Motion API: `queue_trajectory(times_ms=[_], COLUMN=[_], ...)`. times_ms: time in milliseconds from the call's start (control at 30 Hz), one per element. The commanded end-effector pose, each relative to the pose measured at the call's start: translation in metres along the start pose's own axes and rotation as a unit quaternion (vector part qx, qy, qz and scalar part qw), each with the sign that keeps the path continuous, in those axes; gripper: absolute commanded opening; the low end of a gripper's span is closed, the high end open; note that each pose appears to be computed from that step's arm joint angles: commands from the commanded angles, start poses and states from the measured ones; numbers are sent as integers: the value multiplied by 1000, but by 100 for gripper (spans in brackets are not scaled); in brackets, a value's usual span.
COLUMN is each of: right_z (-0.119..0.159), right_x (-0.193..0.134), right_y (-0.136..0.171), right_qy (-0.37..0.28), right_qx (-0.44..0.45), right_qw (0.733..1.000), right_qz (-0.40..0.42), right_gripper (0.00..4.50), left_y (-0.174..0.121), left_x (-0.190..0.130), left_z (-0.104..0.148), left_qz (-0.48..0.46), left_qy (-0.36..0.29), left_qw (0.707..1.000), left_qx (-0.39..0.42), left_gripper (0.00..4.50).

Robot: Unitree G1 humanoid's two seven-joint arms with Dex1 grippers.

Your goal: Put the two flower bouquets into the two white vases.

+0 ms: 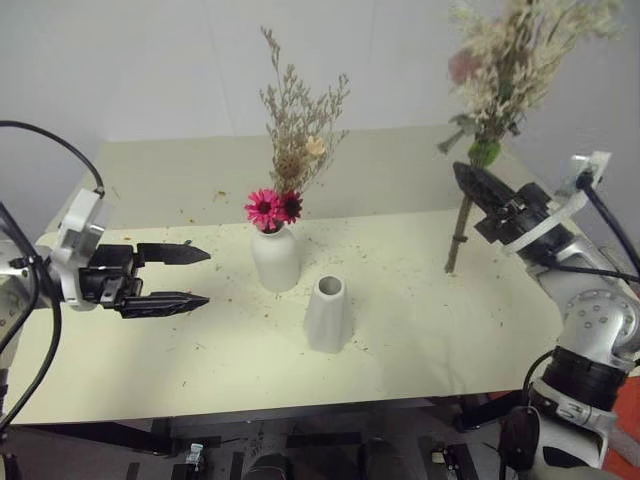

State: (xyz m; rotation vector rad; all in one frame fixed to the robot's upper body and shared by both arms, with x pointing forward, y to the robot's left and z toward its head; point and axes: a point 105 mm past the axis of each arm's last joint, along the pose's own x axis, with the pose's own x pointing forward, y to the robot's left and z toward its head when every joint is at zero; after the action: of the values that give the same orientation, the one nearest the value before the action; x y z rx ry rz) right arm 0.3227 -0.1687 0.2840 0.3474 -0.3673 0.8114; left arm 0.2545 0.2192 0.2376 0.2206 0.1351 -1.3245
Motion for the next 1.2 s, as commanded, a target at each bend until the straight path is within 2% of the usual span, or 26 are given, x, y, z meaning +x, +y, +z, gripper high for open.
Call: queue_trajectory(times_ms=[33, 200, 500, 800, 1200], right_z=[8, -1, -1, -21, -41], right_x=[20, 48, 70, 73, 68], right_y=[39, 79, 120, 133, 132], right_qy=[-34, -54, -87, -69, -36], right_qx=[-28, -36, -11, 19, 38], right_qw=[996, 986, 969, 965, 967], right_qz=[81, 152, 232, 251, 249], right_gripper=[23, 23, 23, 23, 23], left_y=[0, 1, 2, 2, 4], left_x=[1, 3, 3, 1, 3], left_z=[6, 5, 3, 3, 3], left_qz=[-5, -9, -12, -9, -7], left_qy=[-4, -6, -5, -3, -2], left_qw=[1000, 1000, 1000, 1000, 1000], left_qx=[16, 16, 16, 15, 15], left_gripper=[411, 411, 411, 411, 411])
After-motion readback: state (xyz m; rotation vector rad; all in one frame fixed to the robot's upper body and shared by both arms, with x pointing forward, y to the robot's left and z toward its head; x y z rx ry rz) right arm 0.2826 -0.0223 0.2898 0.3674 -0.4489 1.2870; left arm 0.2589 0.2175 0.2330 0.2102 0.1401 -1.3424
